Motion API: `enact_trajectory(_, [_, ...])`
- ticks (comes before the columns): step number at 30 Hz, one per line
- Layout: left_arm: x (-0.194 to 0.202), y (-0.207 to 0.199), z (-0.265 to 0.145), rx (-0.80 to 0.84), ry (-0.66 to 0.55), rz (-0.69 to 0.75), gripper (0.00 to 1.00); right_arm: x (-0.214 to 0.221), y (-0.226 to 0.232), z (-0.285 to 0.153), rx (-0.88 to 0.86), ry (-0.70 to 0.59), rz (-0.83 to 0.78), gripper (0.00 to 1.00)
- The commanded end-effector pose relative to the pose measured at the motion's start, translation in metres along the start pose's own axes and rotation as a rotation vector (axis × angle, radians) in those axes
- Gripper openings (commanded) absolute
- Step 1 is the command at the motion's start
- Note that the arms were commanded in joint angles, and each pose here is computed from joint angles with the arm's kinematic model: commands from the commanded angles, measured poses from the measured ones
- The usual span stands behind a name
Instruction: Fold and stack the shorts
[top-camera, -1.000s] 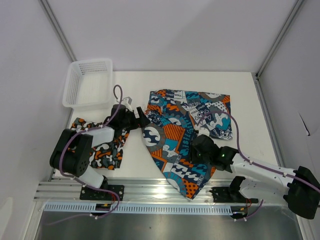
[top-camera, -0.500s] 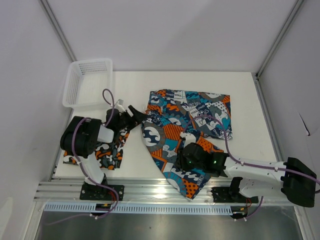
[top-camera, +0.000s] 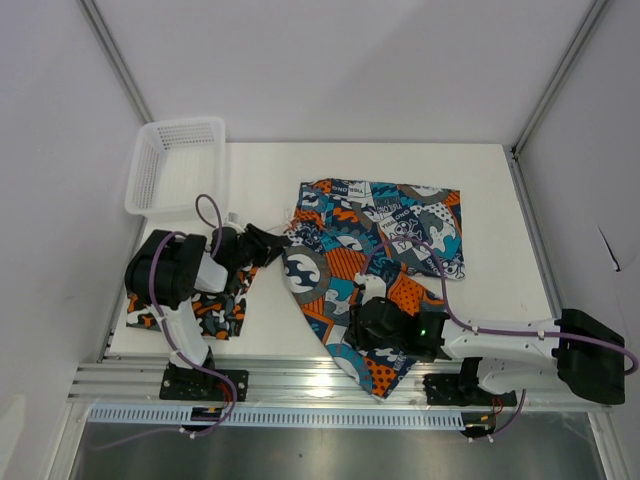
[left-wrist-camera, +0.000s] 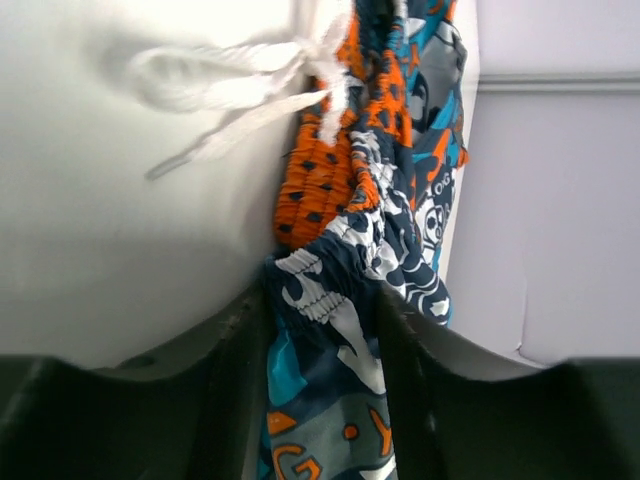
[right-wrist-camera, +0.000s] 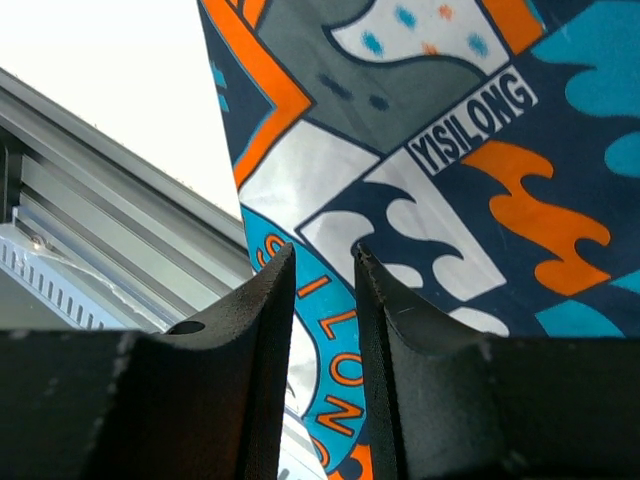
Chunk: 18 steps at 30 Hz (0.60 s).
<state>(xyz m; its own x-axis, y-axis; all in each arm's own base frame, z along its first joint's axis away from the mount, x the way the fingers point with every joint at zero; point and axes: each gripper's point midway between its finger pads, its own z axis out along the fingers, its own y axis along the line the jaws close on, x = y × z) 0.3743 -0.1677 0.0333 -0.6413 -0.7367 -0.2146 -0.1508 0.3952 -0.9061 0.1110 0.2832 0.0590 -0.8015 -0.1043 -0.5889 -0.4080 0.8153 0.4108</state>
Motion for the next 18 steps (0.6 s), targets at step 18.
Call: enact_trajectory(18, [-0.061, -0.035, -0.026, -0.279, -0.130, 0.364, 0.12, 0.037, 0.000, -0.051, -0.109, -0.016, -0.054, 0.44])
